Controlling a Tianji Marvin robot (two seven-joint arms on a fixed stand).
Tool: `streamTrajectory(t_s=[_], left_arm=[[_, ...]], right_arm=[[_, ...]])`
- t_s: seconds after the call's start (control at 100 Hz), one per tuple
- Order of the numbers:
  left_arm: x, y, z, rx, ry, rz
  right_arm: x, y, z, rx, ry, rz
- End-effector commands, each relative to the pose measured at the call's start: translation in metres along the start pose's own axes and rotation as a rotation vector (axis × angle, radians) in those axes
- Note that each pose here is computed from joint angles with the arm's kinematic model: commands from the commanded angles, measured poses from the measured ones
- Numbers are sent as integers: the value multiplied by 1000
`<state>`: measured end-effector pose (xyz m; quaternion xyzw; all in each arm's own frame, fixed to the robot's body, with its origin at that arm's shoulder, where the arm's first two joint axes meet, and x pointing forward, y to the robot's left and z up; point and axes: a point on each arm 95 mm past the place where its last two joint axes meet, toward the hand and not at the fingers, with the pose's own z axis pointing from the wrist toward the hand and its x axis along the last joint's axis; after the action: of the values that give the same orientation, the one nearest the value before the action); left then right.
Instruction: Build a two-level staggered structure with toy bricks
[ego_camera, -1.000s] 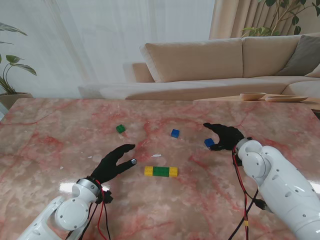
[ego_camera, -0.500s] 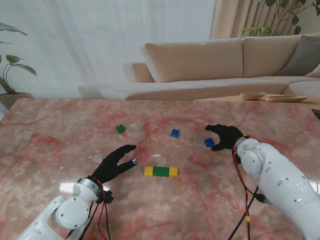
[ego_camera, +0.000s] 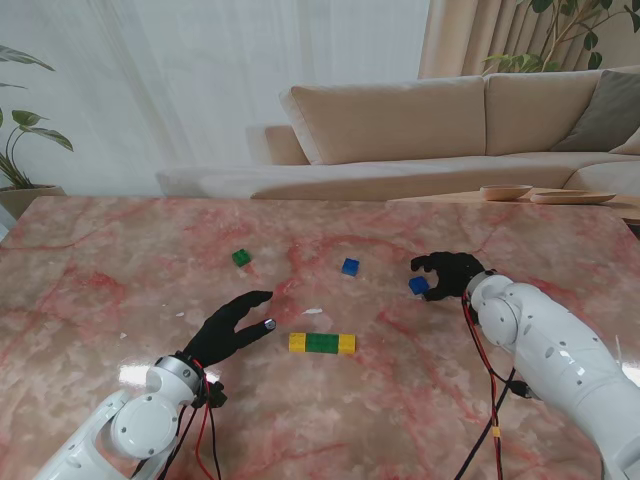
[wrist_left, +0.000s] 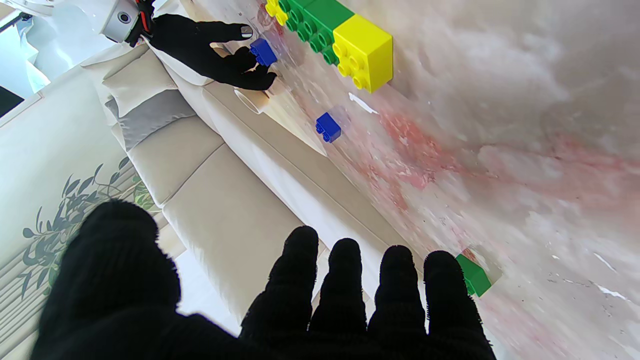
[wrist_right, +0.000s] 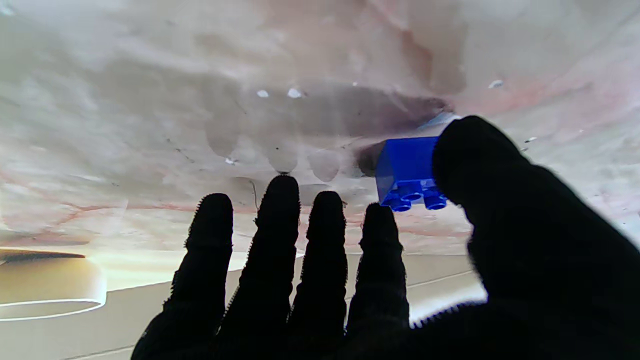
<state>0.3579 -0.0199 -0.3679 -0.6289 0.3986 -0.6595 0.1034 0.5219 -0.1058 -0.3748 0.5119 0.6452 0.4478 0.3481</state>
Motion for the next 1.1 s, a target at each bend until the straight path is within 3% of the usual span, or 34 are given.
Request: streamTrajectory(t_s=[0.0,0.71,1.09], left_arm=[[-2,2,-2,-6,-9,-1],[-4,3,-3,-12,-7,-3],[-5,4,-4,-9,-7,-10]], right_arm=[[1,-4,1,14,2,6],[4,-22,1,-19,-2,29],[25,-25,-12,-73,-8,56]])
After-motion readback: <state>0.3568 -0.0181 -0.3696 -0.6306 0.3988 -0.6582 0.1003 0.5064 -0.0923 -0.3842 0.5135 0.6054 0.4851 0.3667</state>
